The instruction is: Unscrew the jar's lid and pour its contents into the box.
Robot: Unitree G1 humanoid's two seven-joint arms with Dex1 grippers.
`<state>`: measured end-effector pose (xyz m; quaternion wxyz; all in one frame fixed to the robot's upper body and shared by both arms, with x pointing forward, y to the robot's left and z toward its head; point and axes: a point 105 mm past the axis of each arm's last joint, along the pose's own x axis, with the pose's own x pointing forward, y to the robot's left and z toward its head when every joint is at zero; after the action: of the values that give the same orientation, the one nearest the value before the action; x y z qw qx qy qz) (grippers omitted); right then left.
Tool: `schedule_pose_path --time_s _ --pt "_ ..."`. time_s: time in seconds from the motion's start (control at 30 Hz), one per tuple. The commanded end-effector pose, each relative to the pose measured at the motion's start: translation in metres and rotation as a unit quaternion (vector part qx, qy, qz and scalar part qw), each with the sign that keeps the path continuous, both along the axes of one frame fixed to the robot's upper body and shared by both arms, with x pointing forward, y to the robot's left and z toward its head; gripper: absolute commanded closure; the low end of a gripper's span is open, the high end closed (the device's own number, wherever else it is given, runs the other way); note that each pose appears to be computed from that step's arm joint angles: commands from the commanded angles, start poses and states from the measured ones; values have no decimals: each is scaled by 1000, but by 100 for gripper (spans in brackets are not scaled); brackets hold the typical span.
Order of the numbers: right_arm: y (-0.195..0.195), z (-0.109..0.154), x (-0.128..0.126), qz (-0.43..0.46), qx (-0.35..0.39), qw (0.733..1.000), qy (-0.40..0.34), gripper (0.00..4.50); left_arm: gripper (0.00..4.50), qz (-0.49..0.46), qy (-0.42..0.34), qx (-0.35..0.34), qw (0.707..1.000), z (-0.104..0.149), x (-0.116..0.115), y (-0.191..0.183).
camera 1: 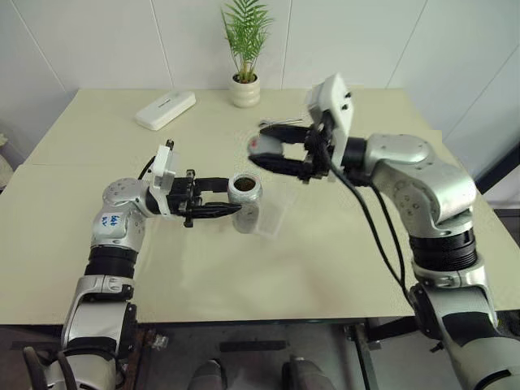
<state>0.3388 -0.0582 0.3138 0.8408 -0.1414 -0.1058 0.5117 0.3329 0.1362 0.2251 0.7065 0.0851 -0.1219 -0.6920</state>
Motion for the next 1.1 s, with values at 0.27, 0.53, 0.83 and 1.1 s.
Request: schedule_pose_path --time_s 0.27,0.53,0.83,1.1 --pt "-62 -33 22 -189 -10 982 14 199 253 122 -46 2 991 21 13 43" --pt "-81 -111 18 -276 -65 955 92 199 253 196 -79 2 978 29 24 62" --pt "-101 -155 24 -343 -81 926 136 199 253 218 -104 8 970 32 36 62" --pt "-111 -170 25 -356 -93 918 146 32 253 217 -121 6 969 34 43 54"
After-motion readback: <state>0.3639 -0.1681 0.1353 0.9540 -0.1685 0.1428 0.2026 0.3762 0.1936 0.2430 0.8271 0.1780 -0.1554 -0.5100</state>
